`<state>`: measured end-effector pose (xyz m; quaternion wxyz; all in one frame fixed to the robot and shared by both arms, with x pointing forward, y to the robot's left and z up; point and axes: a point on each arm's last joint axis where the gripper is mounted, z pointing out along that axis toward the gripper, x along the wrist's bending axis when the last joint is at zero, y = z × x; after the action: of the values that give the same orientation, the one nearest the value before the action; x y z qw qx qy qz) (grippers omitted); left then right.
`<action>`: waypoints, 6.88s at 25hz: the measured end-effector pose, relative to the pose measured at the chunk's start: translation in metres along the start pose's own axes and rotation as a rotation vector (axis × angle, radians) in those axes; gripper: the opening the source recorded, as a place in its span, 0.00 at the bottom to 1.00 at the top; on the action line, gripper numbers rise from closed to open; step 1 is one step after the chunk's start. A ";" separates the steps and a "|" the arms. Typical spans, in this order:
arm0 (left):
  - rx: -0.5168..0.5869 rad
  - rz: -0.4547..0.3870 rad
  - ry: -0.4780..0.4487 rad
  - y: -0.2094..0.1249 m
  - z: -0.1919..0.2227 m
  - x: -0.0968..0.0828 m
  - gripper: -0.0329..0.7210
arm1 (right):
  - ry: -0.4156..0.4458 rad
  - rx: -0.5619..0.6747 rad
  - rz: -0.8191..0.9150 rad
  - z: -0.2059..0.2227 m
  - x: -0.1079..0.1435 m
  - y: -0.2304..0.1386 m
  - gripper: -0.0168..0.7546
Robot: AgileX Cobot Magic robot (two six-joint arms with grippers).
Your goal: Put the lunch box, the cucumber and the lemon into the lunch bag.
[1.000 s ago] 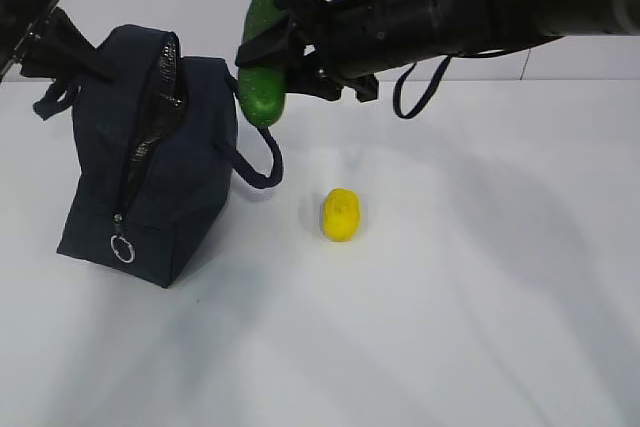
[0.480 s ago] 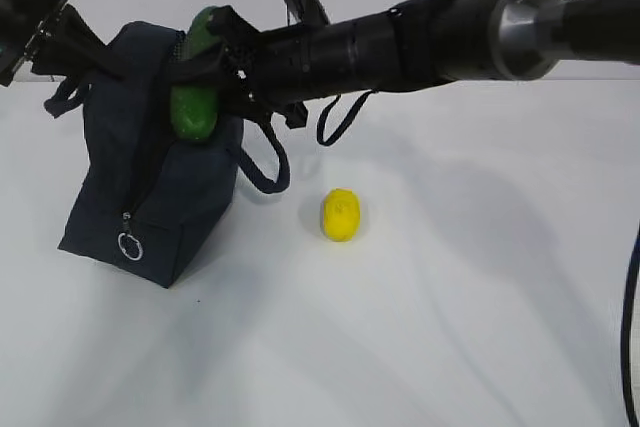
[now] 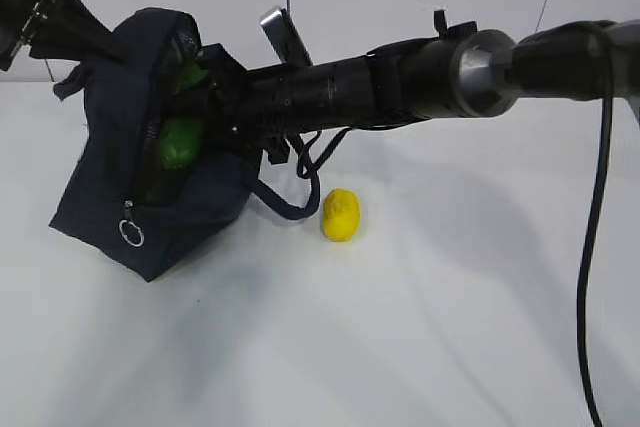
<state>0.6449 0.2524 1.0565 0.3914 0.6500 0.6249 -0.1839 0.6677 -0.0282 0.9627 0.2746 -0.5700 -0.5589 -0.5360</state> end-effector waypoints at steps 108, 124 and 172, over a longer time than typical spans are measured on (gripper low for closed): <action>0.080 0.113 0.288 -0.006 -0.006 0.024 0.03 | -0.851 0.270 -0.111 -0.060 -0.082 0.007 0.77; 0.080 0.113 0.288 -0.006 -0.006 0.024 0.03 | -0.838 0.358 -0.086 -0.062 -0.068 0.008 0.48; 0.003 0.066 -0.011 0.002 0.006 0.010 0.03 | -0.206 0.253 -0.080 -0.011 0.031 0.047 0.71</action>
<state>0.6500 0.2549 1.0467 0.3997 0.6699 0.6006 -0.1756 0.7016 -0.0384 1.0072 0.2641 -0.5599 -0.6694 -0.4107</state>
